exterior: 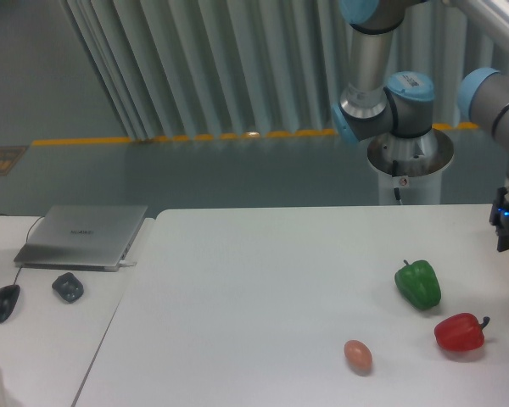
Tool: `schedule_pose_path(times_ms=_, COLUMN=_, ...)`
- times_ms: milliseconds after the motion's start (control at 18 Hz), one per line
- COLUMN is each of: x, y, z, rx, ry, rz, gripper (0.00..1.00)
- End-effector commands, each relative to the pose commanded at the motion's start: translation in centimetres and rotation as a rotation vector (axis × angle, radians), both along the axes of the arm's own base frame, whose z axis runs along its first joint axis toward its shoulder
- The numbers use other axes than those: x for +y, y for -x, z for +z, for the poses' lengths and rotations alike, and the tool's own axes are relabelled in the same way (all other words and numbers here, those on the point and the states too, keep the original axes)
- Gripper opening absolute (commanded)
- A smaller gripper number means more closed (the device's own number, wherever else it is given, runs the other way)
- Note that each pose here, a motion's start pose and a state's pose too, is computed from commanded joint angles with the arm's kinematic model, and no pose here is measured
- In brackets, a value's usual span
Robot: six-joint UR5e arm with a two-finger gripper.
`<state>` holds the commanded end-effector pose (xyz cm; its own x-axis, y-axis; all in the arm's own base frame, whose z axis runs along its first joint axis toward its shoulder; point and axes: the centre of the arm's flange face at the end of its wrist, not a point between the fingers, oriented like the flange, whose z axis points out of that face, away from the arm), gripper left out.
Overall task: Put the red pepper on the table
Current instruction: 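Open the gripper and lift it away from the red pepper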
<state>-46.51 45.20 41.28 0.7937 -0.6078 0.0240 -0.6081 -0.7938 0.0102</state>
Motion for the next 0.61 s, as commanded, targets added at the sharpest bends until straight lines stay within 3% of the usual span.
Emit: schedule_pose_path(times_ms=611, x=0.0, y=-0.1, z=-1.3, rx=-0.018, ry=0.003, rz=0.0, gripper=1.0)
